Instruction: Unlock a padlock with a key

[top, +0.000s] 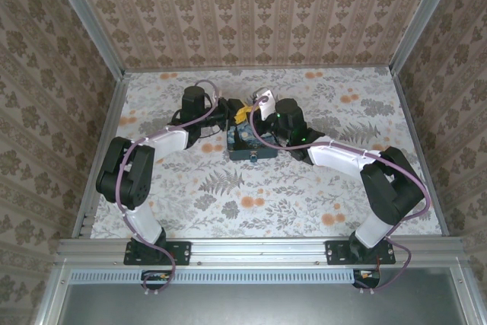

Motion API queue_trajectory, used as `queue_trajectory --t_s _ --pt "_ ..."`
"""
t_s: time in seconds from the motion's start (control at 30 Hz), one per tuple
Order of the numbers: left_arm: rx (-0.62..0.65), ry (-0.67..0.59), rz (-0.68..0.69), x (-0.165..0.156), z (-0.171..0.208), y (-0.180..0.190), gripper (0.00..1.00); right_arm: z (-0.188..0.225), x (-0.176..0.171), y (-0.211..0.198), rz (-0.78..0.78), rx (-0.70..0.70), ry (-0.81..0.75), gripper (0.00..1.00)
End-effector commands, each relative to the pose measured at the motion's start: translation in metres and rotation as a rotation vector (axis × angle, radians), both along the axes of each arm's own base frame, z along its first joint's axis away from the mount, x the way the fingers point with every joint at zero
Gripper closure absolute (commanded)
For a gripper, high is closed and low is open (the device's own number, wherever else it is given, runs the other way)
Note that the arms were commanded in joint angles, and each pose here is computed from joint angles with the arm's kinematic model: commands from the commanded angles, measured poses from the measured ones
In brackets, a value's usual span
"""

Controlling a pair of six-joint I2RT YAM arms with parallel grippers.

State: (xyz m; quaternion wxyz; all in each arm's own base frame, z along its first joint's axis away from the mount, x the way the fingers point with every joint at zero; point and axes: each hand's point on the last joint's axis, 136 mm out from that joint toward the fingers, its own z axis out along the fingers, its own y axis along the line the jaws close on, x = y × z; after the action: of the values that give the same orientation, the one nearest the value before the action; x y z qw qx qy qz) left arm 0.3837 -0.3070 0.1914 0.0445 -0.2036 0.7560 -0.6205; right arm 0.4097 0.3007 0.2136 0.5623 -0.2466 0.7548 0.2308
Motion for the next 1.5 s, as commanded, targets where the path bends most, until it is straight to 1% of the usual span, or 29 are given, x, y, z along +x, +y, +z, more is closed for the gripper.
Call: queue_trajectory --t_s 0.0,0.17,0.47,0.57,0.63,0.67,0.7,0.73,0.77,0.8,0.83,1.0,1.17,1.27,1.37,1.47 --pt "0.011 -0.022 -0.004 0.005 0.003 -0.003 0.79 0.004 0.003 -0.001 -0.01 -0.024 -0.021 1.0" --pt "0.014 -0.023 0.001 0.006 0.002 -0.003 0.8 0.002 0.002 -0.001 -0.004 -0.029 -0.021 1.0" --pt "0.018 -0.032 0.002 0.006 0.003 -0.003 0.93 0.001 0.002 -0.001 -0.003 -0.031 -0.02 1.0" --pt "0.02 -0.034 0.001 0.007 0.003 -0.003 1.0 0.003 0.002 -0.001 -0.003 -0.027 -0.022 1.0" --pt "0.023 -0.037 0.001 0.007 0.003 -0.003 1.0 0.005 0.003 -0.001 -0.007 -0.021 -0.023 1.0" --pt "0.022 -0.042 -0.001 0.008 0.004 -0.003 1.0 0.007 0.003 -0.001 -0.011 -0.013 -0.023 0.96" --pt "0.021 -0.05 -0.001 0.008 0.005 -0.004 1.0 0.011 0.003 -0.003 -0.02 -0.001 -0.023 0.83" --pt "0.021 -0.059 -0.002 0.009 0.005 -0.004 1.0 0.014 0.003 -0.006 -0.033 0.013 -0.021 0.72" --pt "0.023 -0.075 -0.004 0.01 0.007 -0.003 1.0 0.02 0.003 -0.01 -0.045 0.042 -0.015 0.62" --pt "0.03 -0.09 -0.006 0.011 0.007 -0.002 1.0 0.025 0.004 -0.016 -0.063 0.078 -0.003 0.55" --pt "0.034 -0.108 -0.006 0.012 0.008 -0.002 1.0 0.03 0.004 -0.022 -0.075 0.116 0.011 0.51" --pt "0.067 -0.243 -0.028 0.018 0.017 0.001 1.0 0.05 0.004 -0.052 -0.112 0.375 0.14 0.42" --pt "0.083 -0.458 -0.045 0.023 0.038 0.001 1.0 0.051 0.009 -0.061 -0.129 0.604 0.344 0.39" --pt "0.113 -0.552 -0.04 0.024 0.046 0.002 1.0 0.051 0.013 -0.061 -0.114 0.743 0.445 0.39" --pt "0.099 -0.579 -0.019 0.027 0.052 0.003 1.0 0.055 0.015 -0.056 -0.062 0.858 0.478 0.4" --pt "0.026 -0.611 0.007 0.027 0.066 0.0 1.0 0.055 0.018 -0.049 -0.007 0.936 0.491 0.43"
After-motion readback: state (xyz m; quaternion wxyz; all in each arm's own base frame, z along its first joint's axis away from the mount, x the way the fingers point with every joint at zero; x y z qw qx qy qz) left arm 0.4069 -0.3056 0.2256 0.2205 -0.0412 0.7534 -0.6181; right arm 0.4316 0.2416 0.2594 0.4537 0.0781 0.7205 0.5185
